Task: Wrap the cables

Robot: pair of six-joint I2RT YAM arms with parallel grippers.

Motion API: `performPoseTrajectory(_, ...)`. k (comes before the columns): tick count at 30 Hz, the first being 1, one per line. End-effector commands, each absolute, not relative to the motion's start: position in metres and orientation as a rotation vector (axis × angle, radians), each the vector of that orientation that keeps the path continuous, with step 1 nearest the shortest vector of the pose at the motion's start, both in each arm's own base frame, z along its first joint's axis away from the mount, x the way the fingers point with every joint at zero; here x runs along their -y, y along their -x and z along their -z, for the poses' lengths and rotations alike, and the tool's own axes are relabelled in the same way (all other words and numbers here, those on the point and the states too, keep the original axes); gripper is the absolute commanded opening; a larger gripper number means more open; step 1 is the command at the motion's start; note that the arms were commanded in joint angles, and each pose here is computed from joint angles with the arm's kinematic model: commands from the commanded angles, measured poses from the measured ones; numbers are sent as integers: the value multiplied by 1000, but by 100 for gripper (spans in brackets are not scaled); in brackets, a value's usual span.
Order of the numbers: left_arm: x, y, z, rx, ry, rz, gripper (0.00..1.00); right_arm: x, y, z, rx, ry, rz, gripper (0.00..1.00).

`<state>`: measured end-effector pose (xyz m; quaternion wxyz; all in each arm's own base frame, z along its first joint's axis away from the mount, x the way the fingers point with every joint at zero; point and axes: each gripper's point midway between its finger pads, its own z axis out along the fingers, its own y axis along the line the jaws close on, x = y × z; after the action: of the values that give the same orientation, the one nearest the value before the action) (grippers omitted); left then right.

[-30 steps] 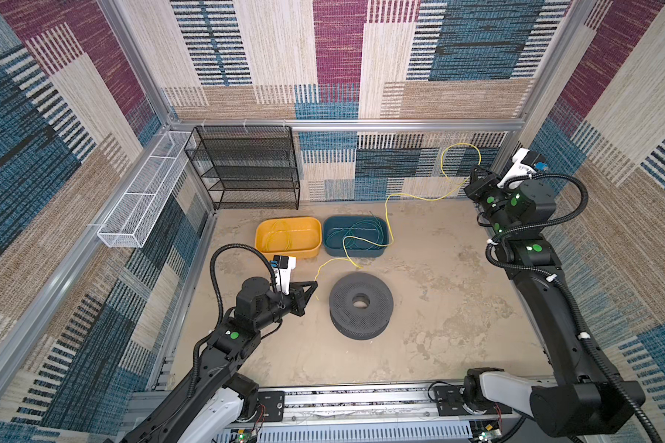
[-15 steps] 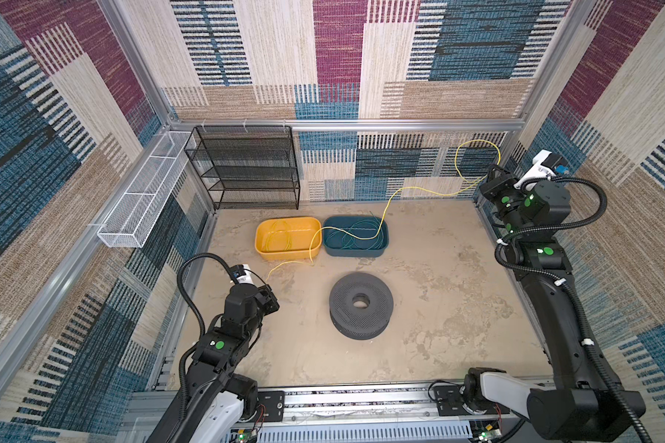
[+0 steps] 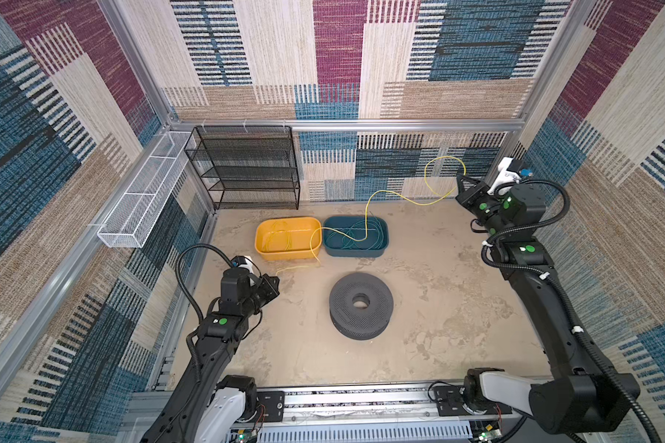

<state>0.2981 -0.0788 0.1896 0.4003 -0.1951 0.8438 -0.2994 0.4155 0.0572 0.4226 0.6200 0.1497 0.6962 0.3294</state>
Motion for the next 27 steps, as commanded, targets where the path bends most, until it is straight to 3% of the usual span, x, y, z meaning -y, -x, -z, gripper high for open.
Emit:
performPoseTrajectory(1,106,-296,-225,-2112,285,900,41,-80,-418,-415,-1621,-269,-798,0)
performPoseTrajectory(4,97,-290,-247,-2136,220,785,69,-92,-421,-404,-1657,-242,-819,0)
performPoseTrajectory(7,83,-288,-282,-2109,176,647,78,-101,-421,-398,-1674,-219,-844,0)
performPoseTrajectory(11,94,-295,-326,-2084,81,674,77,-119,-420,-395,-1692,-187,-890,0)
performPoseTrajectory(14,129,-306,-346,-2094,-77,703,73,-134,-419,-392,-1704,-164,-916,0)
performPoseTrajectory(22,307,-304,-390,-1964,-731,871,68,-168,-408,-382,-1738,-135,-1000,0)
performPoseTrajectory(27,369,-310,-393,-1857,-871,938,64,-177,-396,-379,-1747,-128,-1065,0)
